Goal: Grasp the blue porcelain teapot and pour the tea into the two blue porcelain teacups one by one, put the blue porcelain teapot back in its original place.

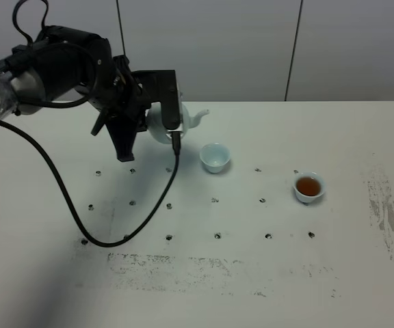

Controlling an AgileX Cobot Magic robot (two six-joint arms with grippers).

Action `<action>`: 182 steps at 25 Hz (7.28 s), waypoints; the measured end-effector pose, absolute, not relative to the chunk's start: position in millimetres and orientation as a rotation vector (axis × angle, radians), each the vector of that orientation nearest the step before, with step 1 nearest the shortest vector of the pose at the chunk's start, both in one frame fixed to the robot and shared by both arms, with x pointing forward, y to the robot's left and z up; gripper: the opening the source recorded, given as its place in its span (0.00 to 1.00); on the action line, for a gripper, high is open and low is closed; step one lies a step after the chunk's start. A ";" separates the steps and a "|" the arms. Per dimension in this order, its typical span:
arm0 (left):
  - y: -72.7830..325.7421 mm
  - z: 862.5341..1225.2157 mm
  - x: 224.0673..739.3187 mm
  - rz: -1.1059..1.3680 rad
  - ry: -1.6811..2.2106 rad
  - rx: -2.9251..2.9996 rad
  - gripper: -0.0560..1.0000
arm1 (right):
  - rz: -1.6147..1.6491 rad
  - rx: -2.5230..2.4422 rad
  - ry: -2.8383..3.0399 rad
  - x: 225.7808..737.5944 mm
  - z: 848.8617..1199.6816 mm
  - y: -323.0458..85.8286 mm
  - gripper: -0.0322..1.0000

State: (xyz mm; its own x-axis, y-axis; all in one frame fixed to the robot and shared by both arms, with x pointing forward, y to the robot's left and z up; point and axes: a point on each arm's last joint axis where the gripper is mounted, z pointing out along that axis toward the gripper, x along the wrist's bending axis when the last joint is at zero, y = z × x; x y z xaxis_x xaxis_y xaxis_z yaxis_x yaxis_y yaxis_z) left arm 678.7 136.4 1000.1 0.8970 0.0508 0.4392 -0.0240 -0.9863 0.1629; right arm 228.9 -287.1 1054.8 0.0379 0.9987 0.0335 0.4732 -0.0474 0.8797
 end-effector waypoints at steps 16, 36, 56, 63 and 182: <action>119.1 969.7 712.7 0.827 -0.225 2.955 0.15 | 0.943 1.610 1.520 228.9 1054.8 -287.1 0.41; 96.3 950.6 713.6 1.016 -0.614 3.070 0.15 | 0.943 1.610 1.520 228.9 1054.8 -287.1 0.41; 74.9 957.8 707.8 1.191 -0.929 3.087 0.15 | 0.943 1.610 1.520 228.9 1054.8 -287.1 0.41; 68.9 959.9 705.9 1.236 -1.011 3.082 0.15 | 0.943 1.610 1.520 228.9 1054.8 -287.1 0.41; 45.1 970.5 698.9 1.535 -1.581 3.010 0.15 | 0.943 1.611 1.520 228.9 1054.7 -287.1 0.41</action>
State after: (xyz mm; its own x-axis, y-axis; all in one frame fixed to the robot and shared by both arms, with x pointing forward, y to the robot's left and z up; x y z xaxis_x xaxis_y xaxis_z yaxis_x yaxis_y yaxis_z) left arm 698.9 45.1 970.5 0.3610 -0.8549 0.3725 -0.3977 -0.5024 -0.7677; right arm 228.9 -287.1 1054.7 0.0378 0.9987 0.0335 0.4739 -0.0475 0.8793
